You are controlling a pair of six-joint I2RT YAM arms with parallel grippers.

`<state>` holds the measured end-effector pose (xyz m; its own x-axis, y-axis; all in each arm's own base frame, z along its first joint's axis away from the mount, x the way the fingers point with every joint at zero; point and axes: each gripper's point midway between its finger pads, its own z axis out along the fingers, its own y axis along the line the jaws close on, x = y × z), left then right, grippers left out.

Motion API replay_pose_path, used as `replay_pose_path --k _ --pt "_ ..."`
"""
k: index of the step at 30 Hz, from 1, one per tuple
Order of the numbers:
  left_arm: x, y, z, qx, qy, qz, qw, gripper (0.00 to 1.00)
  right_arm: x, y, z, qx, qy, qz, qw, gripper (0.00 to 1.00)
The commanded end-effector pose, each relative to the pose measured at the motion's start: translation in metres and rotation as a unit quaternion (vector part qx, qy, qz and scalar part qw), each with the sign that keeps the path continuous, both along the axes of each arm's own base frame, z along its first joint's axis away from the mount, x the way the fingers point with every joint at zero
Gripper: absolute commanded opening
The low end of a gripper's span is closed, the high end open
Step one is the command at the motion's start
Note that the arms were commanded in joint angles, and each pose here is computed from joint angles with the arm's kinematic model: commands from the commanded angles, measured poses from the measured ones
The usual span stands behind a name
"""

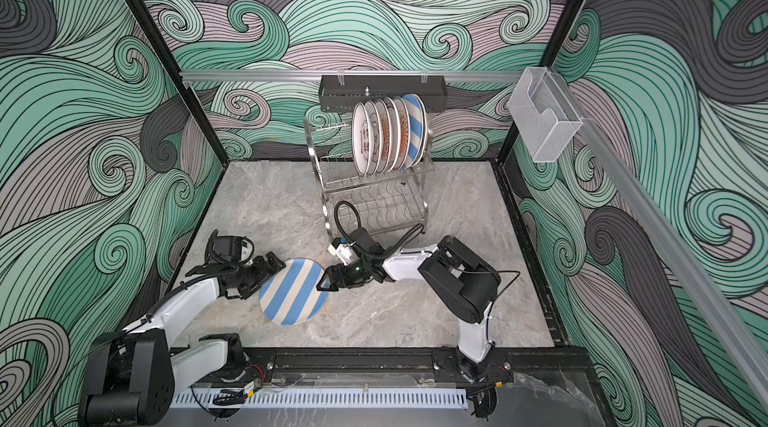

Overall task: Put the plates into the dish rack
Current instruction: 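Move the right gripper to the striped plate's rim beside the left gripper, then close the right gripper on the striped plate's rim and tilt it up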

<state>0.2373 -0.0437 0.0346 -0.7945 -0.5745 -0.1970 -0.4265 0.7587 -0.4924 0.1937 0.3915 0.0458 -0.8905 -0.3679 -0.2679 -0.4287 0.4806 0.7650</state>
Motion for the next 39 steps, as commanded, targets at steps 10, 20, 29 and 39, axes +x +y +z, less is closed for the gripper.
replay_pose_path --k 10,20,29,39 --pt "-0.031 -0.034 -0.014 -0.072 0.021 -0.024 0.997 0.98 0.015 -0.024 -0.016 -0.010 0.028 -0.068 0.997 0.85" --pt "-0.033 -0.055 -0.017 -0.049 0.024 -0.074 0.996 0.99 0.016 -0.024 -0.014 0.007 0.040 -0.069 0.997 0.83" --pt "-0.020 -0.065 -0.009 -0.052 0.000 -0.093 0.994 0.99 0.019 -0.021 -0.004 0.032 0.045 -0.076 0.996 0.69" --pt "-0.011 -0.074 -0.002 -0.051 -0.011 -0.113 0.992 0.99 0.020 -0.021 0.011 0.044 0.040 -0.083 0.995 0.35"
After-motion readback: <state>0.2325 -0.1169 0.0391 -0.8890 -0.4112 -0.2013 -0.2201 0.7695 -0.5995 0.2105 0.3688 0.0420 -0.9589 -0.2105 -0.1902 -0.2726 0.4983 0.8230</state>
